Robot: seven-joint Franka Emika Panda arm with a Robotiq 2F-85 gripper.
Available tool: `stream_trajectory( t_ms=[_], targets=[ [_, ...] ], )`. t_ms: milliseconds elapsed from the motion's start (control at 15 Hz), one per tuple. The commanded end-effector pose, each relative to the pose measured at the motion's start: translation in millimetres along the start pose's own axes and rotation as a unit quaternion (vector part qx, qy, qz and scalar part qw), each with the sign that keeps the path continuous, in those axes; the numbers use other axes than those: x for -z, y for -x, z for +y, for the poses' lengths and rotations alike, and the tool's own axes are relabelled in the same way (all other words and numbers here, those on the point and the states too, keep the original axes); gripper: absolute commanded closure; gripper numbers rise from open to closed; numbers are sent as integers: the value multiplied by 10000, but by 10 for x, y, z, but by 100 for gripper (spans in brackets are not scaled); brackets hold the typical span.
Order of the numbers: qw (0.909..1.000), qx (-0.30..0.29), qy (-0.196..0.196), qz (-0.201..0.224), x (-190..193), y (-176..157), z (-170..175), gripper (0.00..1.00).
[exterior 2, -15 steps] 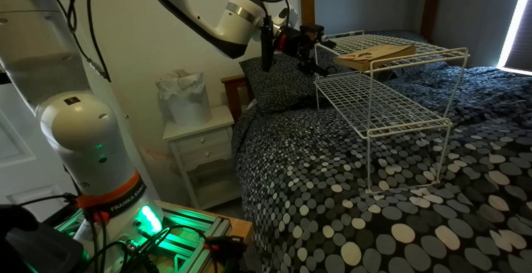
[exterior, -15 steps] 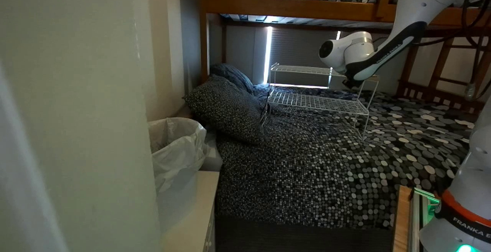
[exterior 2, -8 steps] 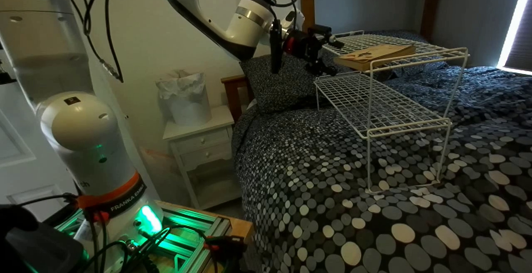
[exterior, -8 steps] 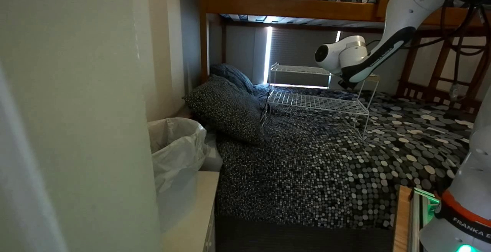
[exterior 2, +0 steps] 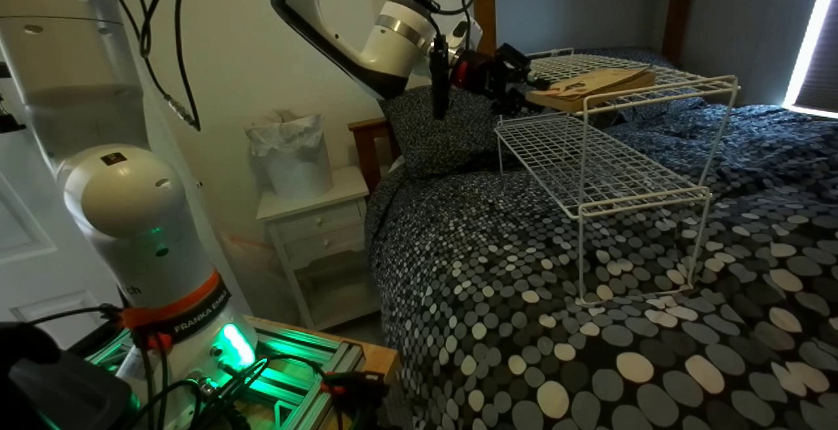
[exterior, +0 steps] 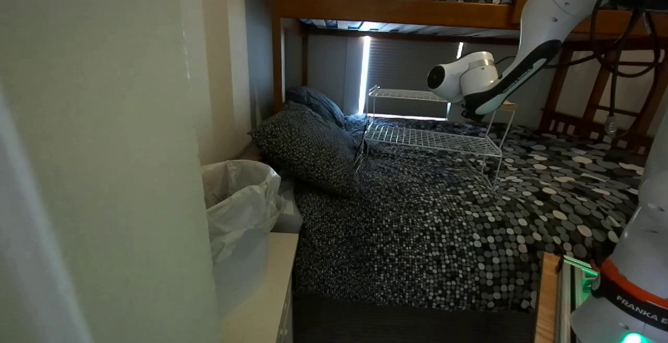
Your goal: Remove the book from the wire mesh rack of the shoe rack and put it on the bed
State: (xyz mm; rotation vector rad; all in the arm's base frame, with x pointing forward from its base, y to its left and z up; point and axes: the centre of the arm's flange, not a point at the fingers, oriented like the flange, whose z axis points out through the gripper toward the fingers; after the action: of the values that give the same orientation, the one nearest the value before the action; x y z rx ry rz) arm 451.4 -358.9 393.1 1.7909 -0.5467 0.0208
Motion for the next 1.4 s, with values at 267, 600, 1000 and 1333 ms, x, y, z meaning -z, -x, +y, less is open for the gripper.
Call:
stream_trajectory(
  t_ms=[267,600,1000,1333],
  targets=[
    [9998,-91,162,-82,34,3,53,62],
    [9972,100,535,-504,184,84,217,41],
    [9939,301,808,-683,219,63,178,38],
    [9938,362,775,-709,127,29,48,30]
  ],
)
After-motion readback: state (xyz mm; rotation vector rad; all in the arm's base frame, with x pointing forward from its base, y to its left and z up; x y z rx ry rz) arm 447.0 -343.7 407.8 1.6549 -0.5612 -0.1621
